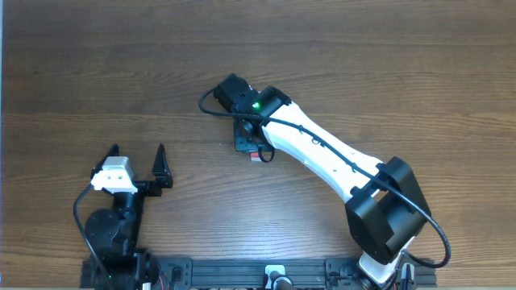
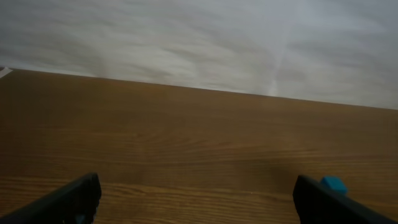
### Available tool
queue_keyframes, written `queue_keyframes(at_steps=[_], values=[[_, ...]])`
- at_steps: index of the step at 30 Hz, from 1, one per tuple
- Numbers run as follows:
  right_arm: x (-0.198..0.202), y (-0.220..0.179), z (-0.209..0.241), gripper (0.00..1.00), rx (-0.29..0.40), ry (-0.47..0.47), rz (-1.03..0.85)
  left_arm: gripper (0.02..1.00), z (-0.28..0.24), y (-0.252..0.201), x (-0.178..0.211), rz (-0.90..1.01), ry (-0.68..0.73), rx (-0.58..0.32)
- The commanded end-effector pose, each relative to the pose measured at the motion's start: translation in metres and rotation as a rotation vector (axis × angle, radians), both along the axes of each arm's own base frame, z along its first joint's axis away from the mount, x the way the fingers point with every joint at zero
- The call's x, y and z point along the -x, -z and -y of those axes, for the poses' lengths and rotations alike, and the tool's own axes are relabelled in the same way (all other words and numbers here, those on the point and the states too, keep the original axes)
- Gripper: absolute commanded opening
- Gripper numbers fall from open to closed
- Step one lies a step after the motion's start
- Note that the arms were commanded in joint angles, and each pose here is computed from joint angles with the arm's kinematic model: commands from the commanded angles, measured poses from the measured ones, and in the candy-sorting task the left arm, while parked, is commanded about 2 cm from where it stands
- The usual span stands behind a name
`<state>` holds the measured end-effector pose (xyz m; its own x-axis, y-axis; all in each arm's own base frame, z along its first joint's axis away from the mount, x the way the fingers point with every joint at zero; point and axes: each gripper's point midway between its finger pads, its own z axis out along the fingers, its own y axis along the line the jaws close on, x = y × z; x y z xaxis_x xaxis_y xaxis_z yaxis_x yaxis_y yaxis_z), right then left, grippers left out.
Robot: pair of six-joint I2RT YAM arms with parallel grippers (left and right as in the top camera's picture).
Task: Stack Cubes
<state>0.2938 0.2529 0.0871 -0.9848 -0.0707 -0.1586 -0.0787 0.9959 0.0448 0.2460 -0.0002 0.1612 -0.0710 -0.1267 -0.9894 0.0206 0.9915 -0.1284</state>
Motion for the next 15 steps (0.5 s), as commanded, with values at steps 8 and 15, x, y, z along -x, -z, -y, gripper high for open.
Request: queue_keyframes(at_steps=[8,15], values=[[-0.0046,0.0032,0.002,0.009,-0.003,0.053,0.008,1.0,-0.0003,0.0025,-0.0001,0.001,0.002,-0.018],[-0.0047,0.0045,0.0023,0.012,-0.001,0.06,0.005,1.0,-0.0003,0.0026,-0.0001,0.001,0.002,-0.018]])
